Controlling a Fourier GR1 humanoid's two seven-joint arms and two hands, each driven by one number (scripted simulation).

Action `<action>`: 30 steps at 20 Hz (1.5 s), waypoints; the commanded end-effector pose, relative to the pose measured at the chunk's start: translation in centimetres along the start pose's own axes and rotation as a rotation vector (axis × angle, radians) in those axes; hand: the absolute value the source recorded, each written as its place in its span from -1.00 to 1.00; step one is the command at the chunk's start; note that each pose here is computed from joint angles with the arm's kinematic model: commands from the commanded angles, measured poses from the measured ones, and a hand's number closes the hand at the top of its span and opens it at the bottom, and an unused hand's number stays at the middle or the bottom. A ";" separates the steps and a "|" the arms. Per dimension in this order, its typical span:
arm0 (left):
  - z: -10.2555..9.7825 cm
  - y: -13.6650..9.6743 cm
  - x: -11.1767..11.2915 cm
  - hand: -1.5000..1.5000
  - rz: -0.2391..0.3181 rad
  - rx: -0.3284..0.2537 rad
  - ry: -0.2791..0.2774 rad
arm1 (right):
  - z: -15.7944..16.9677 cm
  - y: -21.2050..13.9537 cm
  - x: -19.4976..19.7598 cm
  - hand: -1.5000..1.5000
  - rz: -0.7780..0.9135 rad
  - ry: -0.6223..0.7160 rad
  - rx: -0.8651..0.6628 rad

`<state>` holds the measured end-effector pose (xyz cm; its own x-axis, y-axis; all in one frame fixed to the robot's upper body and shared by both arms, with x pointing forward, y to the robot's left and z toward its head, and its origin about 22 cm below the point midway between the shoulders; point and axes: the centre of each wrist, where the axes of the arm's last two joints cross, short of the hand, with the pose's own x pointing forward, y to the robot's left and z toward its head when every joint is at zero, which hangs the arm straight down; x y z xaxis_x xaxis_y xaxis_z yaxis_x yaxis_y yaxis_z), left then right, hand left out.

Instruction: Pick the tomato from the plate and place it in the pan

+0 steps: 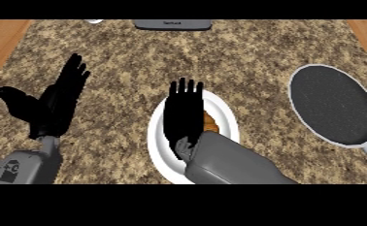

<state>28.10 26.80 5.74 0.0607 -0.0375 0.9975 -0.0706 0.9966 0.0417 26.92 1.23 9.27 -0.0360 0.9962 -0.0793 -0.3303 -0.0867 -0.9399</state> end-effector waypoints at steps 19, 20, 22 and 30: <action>-1.3 0.2 -0.8 0.00 0.012 0.020 -0.015 | -5.2 3.2 0.4 1.00 -0.047 0.063 -0.003; 0.1 0.0 -0.5 0.00 -0.010 -0.009 -0.029 | -5.2 5.2 0.4 1.00 -0.029 0.072 0.000; 0.4 0.6 -0.1 0.00 -0.001 -0.002 -0.011 | -5.3 6.0 0.1 1.00 -0.030 0.054 -0.019; 1.1 1.2 0.2 0.00 -0.001 -0.009 -0.005 | -6.2 5.0 -0.3 1.00 -0.083 0.023 -0.050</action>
<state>28.03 26.99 5.74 0.0486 -0.0428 0.9979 -0.0726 0.9963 0.0463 30.26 1.18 3.45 -0.0169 0.9995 -0.0259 -0.2973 -0.0297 -0.9543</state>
